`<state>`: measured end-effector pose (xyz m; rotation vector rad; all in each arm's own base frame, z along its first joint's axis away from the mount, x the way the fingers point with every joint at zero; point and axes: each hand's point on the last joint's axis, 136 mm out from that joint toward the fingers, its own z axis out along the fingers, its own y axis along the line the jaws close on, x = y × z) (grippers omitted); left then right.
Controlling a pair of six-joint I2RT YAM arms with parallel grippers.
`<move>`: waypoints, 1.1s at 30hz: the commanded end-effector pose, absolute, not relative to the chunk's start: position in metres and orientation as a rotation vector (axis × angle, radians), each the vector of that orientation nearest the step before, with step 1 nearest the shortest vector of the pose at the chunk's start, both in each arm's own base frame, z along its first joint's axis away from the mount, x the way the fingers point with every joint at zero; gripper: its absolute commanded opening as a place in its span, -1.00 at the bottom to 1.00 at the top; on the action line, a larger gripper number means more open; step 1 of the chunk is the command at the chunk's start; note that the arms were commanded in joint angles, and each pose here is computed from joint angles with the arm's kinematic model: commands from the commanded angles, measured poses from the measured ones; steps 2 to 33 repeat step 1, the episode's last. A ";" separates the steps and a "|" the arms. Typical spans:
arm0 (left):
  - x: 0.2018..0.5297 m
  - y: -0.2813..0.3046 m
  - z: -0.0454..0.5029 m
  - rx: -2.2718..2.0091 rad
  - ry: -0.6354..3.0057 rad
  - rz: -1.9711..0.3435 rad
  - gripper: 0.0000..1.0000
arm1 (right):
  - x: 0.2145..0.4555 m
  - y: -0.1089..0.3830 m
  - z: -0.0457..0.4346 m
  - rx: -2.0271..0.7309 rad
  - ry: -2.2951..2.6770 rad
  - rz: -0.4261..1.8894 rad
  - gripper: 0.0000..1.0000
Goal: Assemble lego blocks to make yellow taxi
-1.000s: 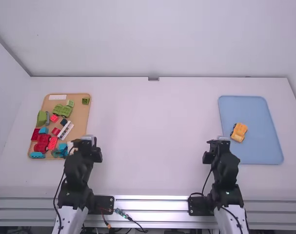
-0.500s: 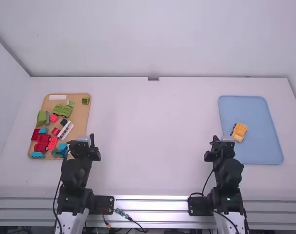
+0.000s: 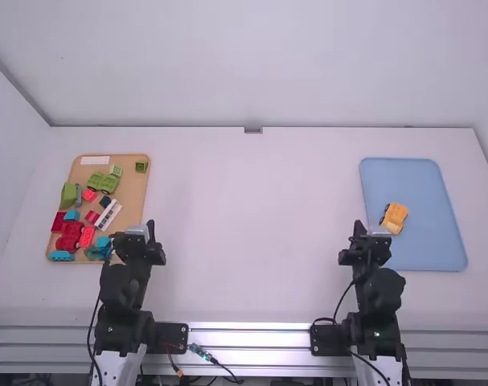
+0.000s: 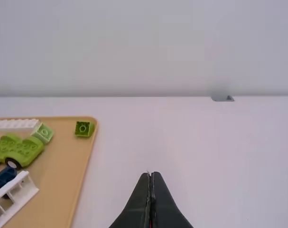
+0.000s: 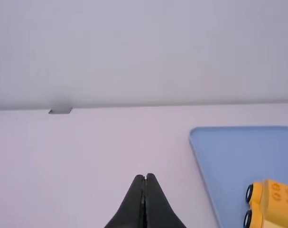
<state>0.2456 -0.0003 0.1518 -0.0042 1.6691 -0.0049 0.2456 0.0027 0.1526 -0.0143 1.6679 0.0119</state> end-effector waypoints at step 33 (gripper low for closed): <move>0.246 0.000 0.148 0.000 1.676 0.000 -1.00 | 0.246 0.003 0.148 -0.012 1.676 0.013 -1.00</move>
